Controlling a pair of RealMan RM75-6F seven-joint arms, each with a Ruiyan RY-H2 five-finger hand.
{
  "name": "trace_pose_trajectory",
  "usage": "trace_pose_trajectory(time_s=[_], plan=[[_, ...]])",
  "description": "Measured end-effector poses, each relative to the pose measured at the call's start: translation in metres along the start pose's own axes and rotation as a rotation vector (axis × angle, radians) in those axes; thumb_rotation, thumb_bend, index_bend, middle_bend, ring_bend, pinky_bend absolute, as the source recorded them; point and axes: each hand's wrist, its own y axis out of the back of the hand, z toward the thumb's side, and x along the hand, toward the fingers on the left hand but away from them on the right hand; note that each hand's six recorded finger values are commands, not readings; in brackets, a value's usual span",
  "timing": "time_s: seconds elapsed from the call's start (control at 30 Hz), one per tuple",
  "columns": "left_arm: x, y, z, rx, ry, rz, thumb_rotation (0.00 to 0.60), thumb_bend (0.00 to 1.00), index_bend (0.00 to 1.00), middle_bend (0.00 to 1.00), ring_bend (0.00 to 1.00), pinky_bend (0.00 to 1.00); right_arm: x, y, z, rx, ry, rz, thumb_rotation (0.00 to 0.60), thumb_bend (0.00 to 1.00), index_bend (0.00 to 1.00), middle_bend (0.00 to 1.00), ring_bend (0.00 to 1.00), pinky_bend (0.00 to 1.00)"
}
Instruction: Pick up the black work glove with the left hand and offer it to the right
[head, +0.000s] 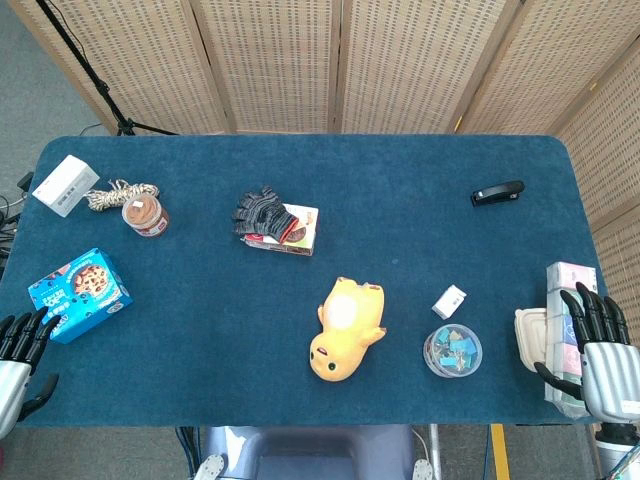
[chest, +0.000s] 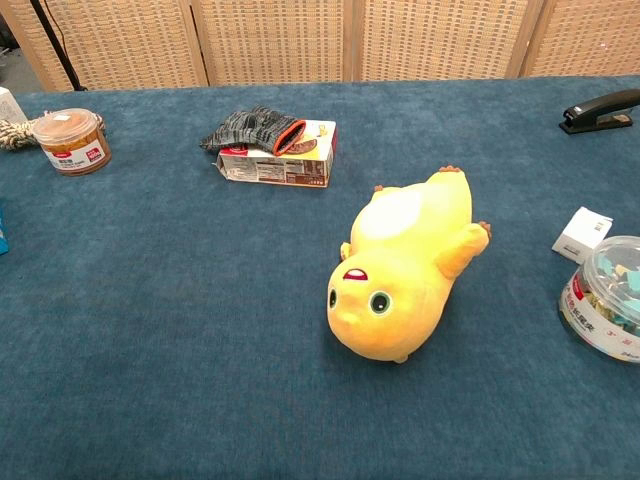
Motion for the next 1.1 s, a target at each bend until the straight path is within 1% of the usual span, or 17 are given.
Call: trace_pose_trajectory(time_s=[0.17, 0.27, 0.4, 0.5, 0.6, 0.7, 0.83, 0.97, 1.1], plan=[[0.001, -0.001, 0.000, 0.007, 0.004, 0.001, 0.600, 0.36, 0.00, 0.00, 0.00, 0.00, -0.001, -0.003, -0.001, -0.003, -0.001, 0.015, 0.600, 0.00, 0.04, 0.00, 0.00, 0.00], [0.002, -0.001, 0.002, 0.004, -0.008, 0.007, 0.600, 0.36, 0.00, 0.00, 0.00, 0.00, -0.001, -0.002, 0.000, -0.004, 0.004, 0.015, 0.600, 0.00, 0.04, 0.00, 0.00, 0.00], [0.006, -0.001, 0.006, -0.026, -0.045, 0.009, 0.600, 0.35, 0.00, 0.00, 0.00, 0.00, 0.001, 0.001, 0.002, -0.018, 0.008, 0.009, 0.600, 0.00, 0.04, 0.00, 0.00, 0.00], [0.019, 0.002, 0.008, -0.066, -0.085, 0.014, 0.600, 0.33, 0.00, 0.00, 0.00, 0.00, 0.001, 0.001, 0.001, -0.026, 0.004, 0.008, 0.600, 0.00, 0.04, 0.00, 0.00, 0.00], [0.045, 0.007, 0.014, -0.086, -0.148, 0.006, 0.600, 0.32, 0.00, 0.00, 0.00, 0.00, -0.001, 0.000, 0.000, -0.033, -0.003, 0.012, 0.600, 0.00, 0.04, 0.00, 0.00, 0.00], [0.080, 0.014, 0.025, -0.111, -0.233, -0.012, 0.600, 0.32, 0.00, 0.00, 0.00, 0.00, -0.005, -0.001, -0.004, -0.025, -0.018, 0.009, 0.600, 0.00, 0.04, 0.00, 0.00, 0.00], [0.135, 0.023, 0.043, -0.102, -0.344, -0.034, 0.600, 0.32, 0.00, 0.00, 0.00, 0.00, -0.011, -0.003, -0.009, -0.016, -0.043, 0.014, 0.600, 0.00, 0.04, 0.00, 0.00, 0.00], [0.181, 0.029, 0.056, -0.077, -0.398, -0.036, 0.600, 0.32, 0.00, 0.00, 0.00, 0.00, -0.018, -0.008, -0.015, 0.005, -0.072, 0.020, 0.600, 0.00, 0.04, 0.00, 0.00, 0.00], [0.225, 0.030, 0.068, -0.040, -0.409, -0.054, 0.600, 0.32, 0.00, 0.00, 0.00, 0.00, -0.025, -0.016, -0.021, 0.036, -0.106, 0.032, 0.600, 0.00, 0.04, 0.00, 0.00, 0.00]])
